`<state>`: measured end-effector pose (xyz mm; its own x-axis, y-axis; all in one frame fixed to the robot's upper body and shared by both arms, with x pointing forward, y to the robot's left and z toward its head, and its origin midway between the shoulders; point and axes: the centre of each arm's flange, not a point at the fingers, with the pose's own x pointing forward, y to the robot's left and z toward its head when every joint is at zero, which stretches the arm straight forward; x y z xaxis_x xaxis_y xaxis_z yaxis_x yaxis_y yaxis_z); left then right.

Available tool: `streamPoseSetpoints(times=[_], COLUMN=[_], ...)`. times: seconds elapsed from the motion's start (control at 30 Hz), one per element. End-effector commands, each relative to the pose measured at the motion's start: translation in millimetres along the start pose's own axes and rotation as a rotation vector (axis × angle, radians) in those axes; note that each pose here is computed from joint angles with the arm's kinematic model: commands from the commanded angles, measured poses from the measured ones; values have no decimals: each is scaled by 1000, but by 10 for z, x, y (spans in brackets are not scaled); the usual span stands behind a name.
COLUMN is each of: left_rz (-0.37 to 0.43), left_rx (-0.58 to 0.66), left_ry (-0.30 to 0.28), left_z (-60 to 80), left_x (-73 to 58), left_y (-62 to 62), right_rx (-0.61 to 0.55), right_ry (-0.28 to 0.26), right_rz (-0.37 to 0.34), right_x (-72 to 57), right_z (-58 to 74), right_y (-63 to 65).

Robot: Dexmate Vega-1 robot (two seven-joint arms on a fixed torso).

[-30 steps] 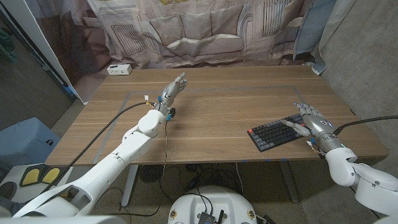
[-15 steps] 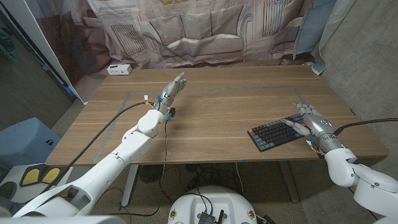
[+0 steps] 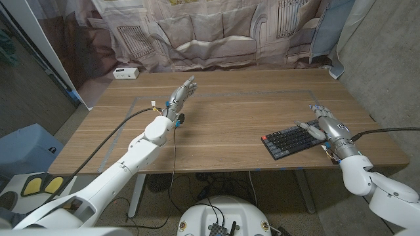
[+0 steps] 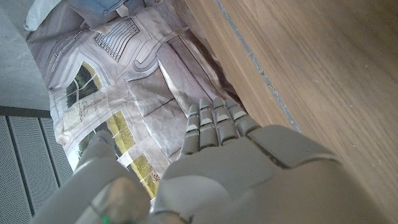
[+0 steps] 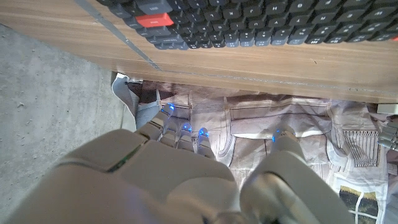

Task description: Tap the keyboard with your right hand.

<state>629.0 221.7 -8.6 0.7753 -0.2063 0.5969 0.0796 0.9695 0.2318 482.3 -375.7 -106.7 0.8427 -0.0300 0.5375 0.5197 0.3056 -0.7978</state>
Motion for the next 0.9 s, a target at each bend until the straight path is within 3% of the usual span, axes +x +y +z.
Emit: streamPoseSetpoints(times=[0.03, 0.9], left_rz=[12, 18], left_rx=[-5, -20], left_ry=[-16, -32], left_z=[16, 13], left_x=[-41, -56], left_y=[59, 129], right_rx=[103, 248], right_ry=[-24, -95], right_rz=[-37, -71], right_x=[81, 345], right_z=[70, 307], right_y=[28, 10])
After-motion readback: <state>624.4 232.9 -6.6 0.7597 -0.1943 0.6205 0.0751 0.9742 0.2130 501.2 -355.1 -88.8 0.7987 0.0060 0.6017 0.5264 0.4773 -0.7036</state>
